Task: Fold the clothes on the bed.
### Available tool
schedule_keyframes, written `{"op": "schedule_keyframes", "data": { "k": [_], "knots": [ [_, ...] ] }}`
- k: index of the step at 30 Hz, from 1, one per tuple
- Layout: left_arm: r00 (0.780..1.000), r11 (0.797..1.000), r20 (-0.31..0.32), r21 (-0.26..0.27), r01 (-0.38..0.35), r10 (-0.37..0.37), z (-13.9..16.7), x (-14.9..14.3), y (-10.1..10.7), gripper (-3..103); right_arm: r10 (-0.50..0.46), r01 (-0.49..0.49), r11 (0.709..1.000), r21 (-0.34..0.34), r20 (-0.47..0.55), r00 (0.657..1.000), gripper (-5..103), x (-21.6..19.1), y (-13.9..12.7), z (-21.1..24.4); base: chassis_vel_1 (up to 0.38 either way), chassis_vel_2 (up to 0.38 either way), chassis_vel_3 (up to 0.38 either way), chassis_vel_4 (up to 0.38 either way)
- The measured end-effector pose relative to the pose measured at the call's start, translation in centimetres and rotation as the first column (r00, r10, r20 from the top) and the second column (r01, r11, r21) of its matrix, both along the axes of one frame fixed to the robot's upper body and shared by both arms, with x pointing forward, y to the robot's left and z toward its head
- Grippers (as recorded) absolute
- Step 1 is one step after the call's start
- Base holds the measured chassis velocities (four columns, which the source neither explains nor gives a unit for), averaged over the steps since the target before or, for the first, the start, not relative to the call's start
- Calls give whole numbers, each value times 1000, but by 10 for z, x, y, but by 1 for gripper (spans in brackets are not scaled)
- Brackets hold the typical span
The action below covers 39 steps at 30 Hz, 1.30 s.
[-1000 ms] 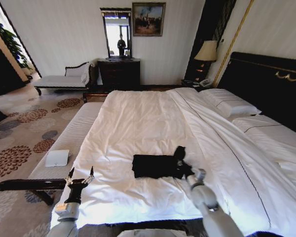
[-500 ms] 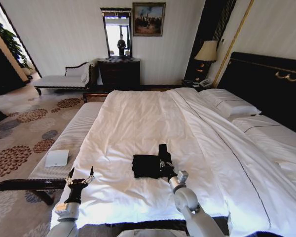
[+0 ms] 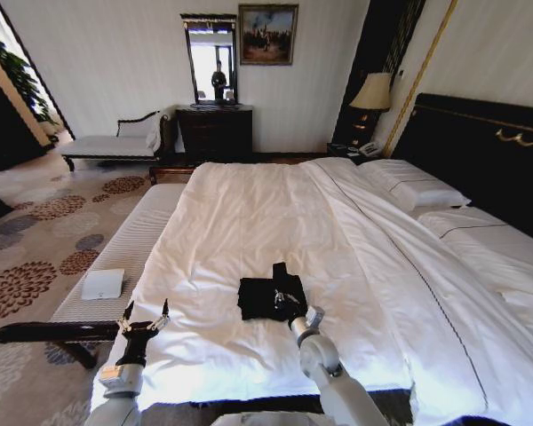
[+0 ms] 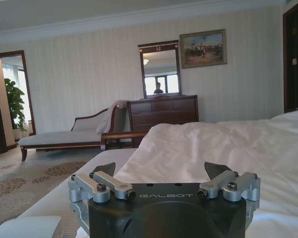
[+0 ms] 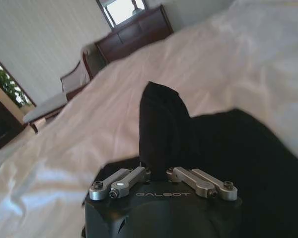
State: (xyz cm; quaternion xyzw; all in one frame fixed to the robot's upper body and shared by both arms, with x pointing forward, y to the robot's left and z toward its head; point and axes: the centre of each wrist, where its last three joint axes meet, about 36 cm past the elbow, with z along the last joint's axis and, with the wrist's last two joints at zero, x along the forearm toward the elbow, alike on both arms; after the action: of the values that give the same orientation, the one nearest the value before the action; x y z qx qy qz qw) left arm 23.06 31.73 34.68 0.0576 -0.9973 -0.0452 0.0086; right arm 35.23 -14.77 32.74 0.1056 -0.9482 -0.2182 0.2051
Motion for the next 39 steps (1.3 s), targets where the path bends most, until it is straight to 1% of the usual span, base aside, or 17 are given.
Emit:
{"op": "schedule_keyframes", "data": {
  "k": [5, 10, 14, 17, 20, 22, 25, 27, 29, 30, 31, 32, 33, 35, 36, 38, 39],
  "knots": [
    [1000, 1000, 0, 0, 0, 0, 0, 0, 0, 100, -1, 3, 1000, 26, -56, 998, 7, -1, 4, -13, 0, 0, 0, 0],
    [1000, 1000, 0, 0, 0, 0, 0, 0, 0, 100, 12, -10, 999, 36, -38, 999, 4, 2, 2, -5, 0, 0, 0, 0],
    [1000, 1000, 0, 0, 0, 0, 0, 0, 0, 100, 42, -42, 998, 45, -8, 999, 19, 3, 8, 6, 0, 0, 0, 0],
    [1000, 1000, 0, 0, 0, 0, 0, 0, 0, 100, 71, -71, 996, 59, 7, 997, 25, 0, 19, 9, 0, 0, 0, 0],
    [1000, 1000, 0, 0, 0, 0, 0, 0, 0, 100, 118, -121, 989, 85, 37, 992, 41, -7, 39, 15, 0, 0, 0, 0],
    [1000, 1000, 0, 0, 0, 0, 0, 0, 0, 100, 130, -135, 985, 106, 57, 990, 41, -10, 47, 20, 0, 0, 0, 0],
    [1000, 1000, 0, 0, 0, 0, 0, 0, 0, 100, 136, -154, 968, 196, 103, 985, 57, -23, 54, 46, 0, 0, 0, 0],
    [1000, 1000, 0, 0, 0, 0, 0, 0, 0, 100, 118, -141, 969, 203, 123, 985, 63, -26, 49, 53, 0, 0, 0, 0],
    [1000, 1000, 0, 0, 0, 0, 0, 0, 0, 100, 76, -100, 983, 152, 155, 985, 73, -26, 38, 51, 0, 0, 0, 0],
    [1000, 1000, 0, 0, 0, 0, 0, 0, 0, 100, 45, -63, 993, 95, 176, 983, 73, -23, 30, 41, 0, 0, 0, 0],
    [1000, 1000, 0, 0, 0, 0, 0, 0, 0, 100, -2, 18, 998, -63, 238, 971, 84, -14, 13, 15, 0, 0, 0, 0],
    [1000, 1000, 0, 0, 0, 0, 0, 0, 0, 100, -2, 18, 998, -63, 238, 971, 84, -14, 13, 15, 0, 0, 0, 0],
    [1000, 1000, 0, 0, 0, 0, 0, 0, 0, 100, -10, 54, 987, -151, 280, 960, 84, -9, 5, 0, 0, 0, 0, 0],
    [1000, 1000, 0, 0, 0, 0, 0, 0, 0, 100, 9, 117, 935, -336, 349, 937, 94, 5, -14, -34, 0, 0, 0, 0],
    [1000, 1000, 0, 0, 0, 0, 0, 0, 0, 100, 9, 117, 935, -336, 349, 937, 94, 5, -14, -34, 0, 0, 0, 0],
    [1000, 1000, 0, 0, 0, 0, 0, 0, 0, 100, 49, 157, 868, -471, 396, 917, 99, 23, -29, -60, 0, 0, 0, 0],
    [1000, 1000, 0, 0, 0, 0, 0, 0, 0, 100, 57, 163, 857, -490, 403, 913, 99, 26, -31, -63, 0, 0, 0, 0]
  ]
}}
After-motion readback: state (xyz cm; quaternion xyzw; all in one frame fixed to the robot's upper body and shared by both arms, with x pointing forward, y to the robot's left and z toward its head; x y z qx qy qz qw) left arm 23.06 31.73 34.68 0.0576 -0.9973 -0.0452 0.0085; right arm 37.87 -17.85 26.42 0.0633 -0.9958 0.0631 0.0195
